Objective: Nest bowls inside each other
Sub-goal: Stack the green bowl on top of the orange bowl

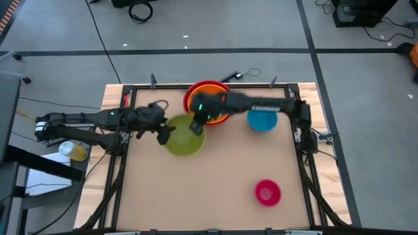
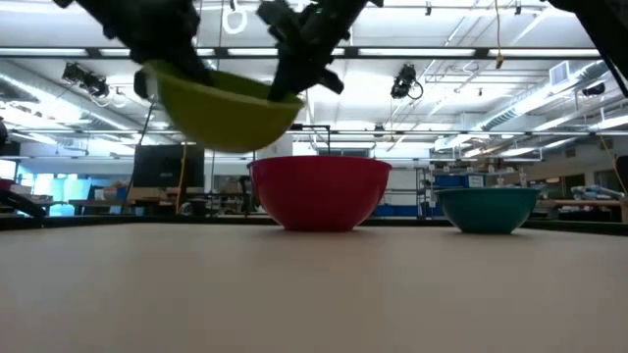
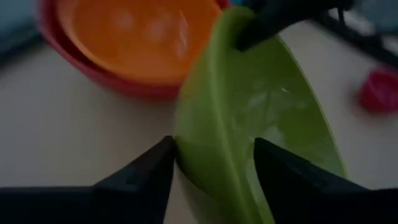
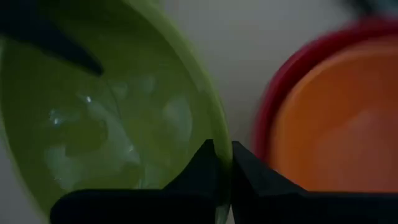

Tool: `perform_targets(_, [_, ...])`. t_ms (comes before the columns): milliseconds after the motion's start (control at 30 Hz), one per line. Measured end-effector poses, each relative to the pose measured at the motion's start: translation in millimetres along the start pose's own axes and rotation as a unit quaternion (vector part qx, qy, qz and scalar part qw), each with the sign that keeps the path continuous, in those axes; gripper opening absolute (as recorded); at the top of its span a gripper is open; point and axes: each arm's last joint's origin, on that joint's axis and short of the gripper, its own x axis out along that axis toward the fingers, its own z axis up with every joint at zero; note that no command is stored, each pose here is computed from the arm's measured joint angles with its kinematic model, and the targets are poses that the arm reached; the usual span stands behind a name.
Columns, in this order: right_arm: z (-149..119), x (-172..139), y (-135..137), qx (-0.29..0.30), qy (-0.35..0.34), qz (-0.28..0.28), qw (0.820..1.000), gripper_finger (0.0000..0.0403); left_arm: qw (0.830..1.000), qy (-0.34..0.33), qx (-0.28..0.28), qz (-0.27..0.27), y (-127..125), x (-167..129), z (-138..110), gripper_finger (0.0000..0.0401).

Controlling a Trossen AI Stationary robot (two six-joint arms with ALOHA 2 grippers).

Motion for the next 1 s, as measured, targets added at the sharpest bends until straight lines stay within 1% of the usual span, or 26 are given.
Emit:
perform_targets(100, [18, -21, -40, 0.011, -0.029, -0.027, 0.999, 0.0023, 0.999, -0.033, 0.001, 0.035, 4, -9, 6, 0.0238])
perform_targets(167, [26, -32, -73, 0.039, -0.037, -0.054, 0.997, 0.0023, 0.998, -0.041, 0.0, 0.04, 5, -13, 8, 0.0241])
perform_targets(233, [33, -42, -109, 0.072, -0.045, -0.095, 0.992, 0.0023, 0.998, -0.037, 0.0, 0.045, 7, -15, 7, 0.0241])
perform_targets(300, [31, -44, -143, 0.105, -0.027, -0.14, 0.984, 0.0023, 0.998, -0.041, -0.004, 0.048, 8, -14, 9, 0.0242])
perform_targets(333, [27, -42, -158, 0.123, -0.01, -0.15, 0.981, 0.0023, 0.998, -0.039, -0.004, 0.054, 9, -14, 9, 0.0242])
perform_targets(400, [16, -33, -177, 0.146, 0.029, -0.134, 0.98, 0.0023, 0.997, -0.039, -0.007, 0.061, 10, -11, 9, 0.0242])
perform_targets(467, [6, -24, -185, 0.158, 0.058, -0.105, 0.98, 0.0023, 0.997, -0.035, -0.007, 0.063, 10, -10, 9, 0.0242])
perform_targets(533, [-1, -18, -186, 0.167, 0.076, -0.075, 0.98, 0.0023, 0.997, -0.037, -0.015, 0.063, 10, -9, 9, 0.0242])
perform_targets(633, [-12, -4, -183, 0.168, 0.098, -0.066, 0.979, 0.0028, 0.997, -0.034, -0.019, 0.067, 10, -8, 9, 0.0242])
perform_targets(700, [-20, 9, -181, 0.176, 0.108, -0.066, 0.976, 0.0046, 0.997, -0.035, -0.02, 0.067, 10, -8, 9, 0.0242])
perform_targets(800, [-27, 22, -177, 0.193, 0.095, -0.063, 0.975, 0.0087, 0.997, -0.032, -0.021, 0.069, 10, -6, 9, 0.0242])
perform_targets(900, [-29, 25, -176, 0.203, 0.089, -0.064, 0.973, 0.0128, 0.997, -0.034, -0.03, 0.068, 10, -7, 9, 0.0242])
perform_targets(1000, [-26, 22, -176, 0.198, 0.073, -0.094, 0.973, 0.0162, 0.997, -0.031, -0.031, 0.07, 10, -5, 9, 0.0242])
